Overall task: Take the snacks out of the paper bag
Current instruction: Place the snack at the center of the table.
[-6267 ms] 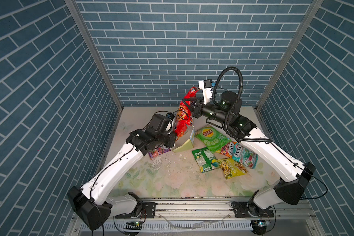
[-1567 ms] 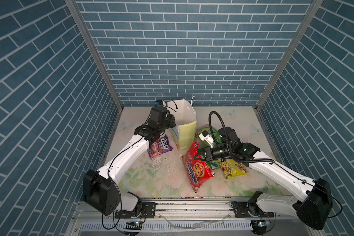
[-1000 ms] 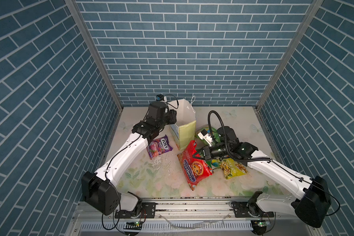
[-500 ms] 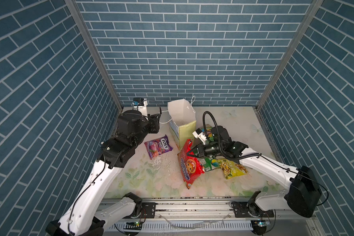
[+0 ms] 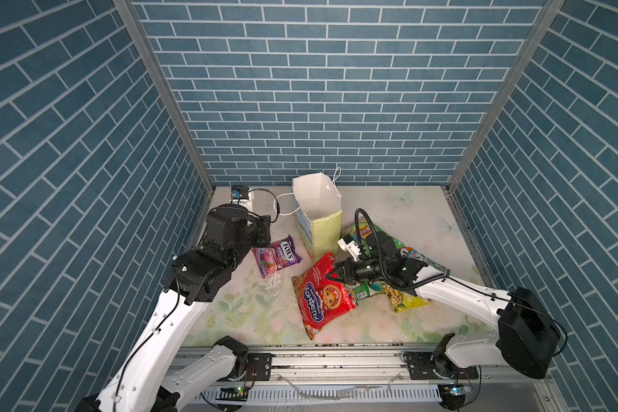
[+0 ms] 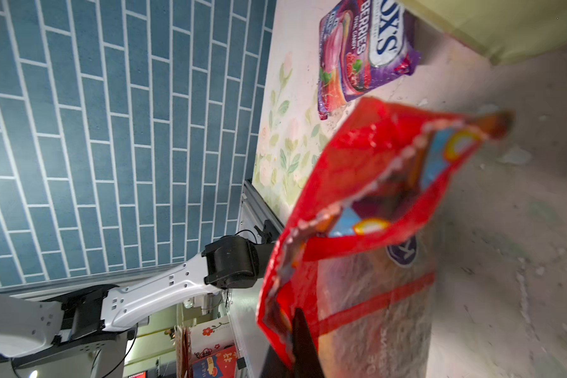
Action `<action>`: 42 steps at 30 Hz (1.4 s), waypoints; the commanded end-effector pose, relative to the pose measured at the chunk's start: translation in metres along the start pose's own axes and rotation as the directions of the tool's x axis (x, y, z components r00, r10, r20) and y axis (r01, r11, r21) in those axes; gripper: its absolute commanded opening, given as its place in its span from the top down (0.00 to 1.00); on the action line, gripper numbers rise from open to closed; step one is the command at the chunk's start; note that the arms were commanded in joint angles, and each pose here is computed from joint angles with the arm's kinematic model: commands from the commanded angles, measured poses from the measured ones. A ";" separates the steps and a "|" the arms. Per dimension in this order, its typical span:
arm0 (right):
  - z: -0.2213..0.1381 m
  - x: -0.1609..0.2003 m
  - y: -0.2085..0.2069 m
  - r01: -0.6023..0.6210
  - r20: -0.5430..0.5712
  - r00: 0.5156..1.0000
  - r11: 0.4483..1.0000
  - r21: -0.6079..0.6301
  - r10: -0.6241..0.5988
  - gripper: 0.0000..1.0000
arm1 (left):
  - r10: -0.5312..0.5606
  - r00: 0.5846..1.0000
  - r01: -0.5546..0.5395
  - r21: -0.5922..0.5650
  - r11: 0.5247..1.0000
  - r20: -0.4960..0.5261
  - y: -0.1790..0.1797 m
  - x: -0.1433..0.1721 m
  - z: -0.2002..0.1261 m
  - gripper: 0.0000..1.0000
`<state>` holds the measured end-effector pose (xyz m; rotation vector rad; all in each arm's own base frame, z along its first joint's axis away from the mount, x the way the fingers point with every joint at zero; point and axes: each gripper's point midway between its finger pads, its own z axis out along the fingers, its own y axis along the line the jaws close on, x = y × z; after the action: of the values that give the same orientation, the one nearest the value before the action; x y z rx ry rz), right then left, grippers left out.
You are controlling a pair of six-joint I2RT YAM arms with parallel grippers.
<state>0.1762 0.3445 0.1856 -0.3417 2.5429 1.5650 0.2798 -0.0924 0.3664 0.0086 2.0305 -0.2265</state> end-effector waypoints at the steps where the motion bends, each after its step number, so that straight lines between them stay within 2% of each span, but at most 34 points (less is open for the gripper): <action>1: -0.024 0.017 -0.028 0.006 0.007 1.000 0.982 0.188 -0.008 1.00 | 0.022 0.999 -0.023 -0.024 0.999 -0.044 0.008 0.016 -0.005 0.51; 4: -0.037 0.021 -0.057 -0.023 0.045 0.999 0.948 0.318 0.009 1.00 | 0.024 0.997 -0.028 -0.050 0.998 -0.072 0.017 0.032 -0.009 0.50; 6: -0.037 0.019 -0.064 -0.029 0.054 0.998 0.942 0.333 0.012 1.00 | 0.018 0.996 -0.024 -0.070 0.997 -0.085 0.023 0.041 -0.012 0.50; 12: -0.014 0.008 -0.067 -0.016 0.016 1.000 0.949 0.314 0.011 1.00 | 0.007 0.992 -0.022 -0.116 0.993 -0.125 0.037 0.065 -0.015 0.49; 25: 0.024 -0.032 -0.060 0.047 -0.005 0.999 0.958 0.282 -0.048 1.00 | -0.039 0.991 0.020 -0.146 0.989 -0.129 0.051 0.107 -0.007 0.50; 32: 0.017 -0.048 -0.080 0.007 0.066 0.997 0.944 0.330 -0.030 1.00 | -0.029 0.991 0.008 -0.155 0.988 -0.133 0.052 0.113 0.003 0.50; 38: 0.004 -0.053 -0.082 0.009 0.107 0.993 0.950 0.312 -0.045 1.00 | -0.012 0.990 -0.011 -0.163 0.986 -0.143 0.055 0.121 0.007 0.50; 39: 0.003 -0.054 -0.081 0.017 0.108 0.993 0.950 0.313 -0.053 0.98 | -0.010 0.990 -0.013 -0.163 0.987 -0.138 0.055 0.121 0.008 0.50; 41: -0.001 -0.057 -0.078 0.034 0.114 0.991 0.951 0.307 -0.073 0.85 | -0.005 0.992 -0.015 -0.155 0.988 -0.127 0.054 0.122 0.010 0.50; 42: -0.003 -0.059 -0.076 0.044 0.121 0.989 0.951 0.305 -0.085 0.74 | -0.005 0.993 -0.013 -0.151 0.988 -0.118 0.054 0.121 0.011 0.50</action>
<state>0.2405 0.3161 0.1118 -0.2082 2.7119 1.1066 0.2361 -0.0530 0.2424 -0.0759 2.1986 -0.0733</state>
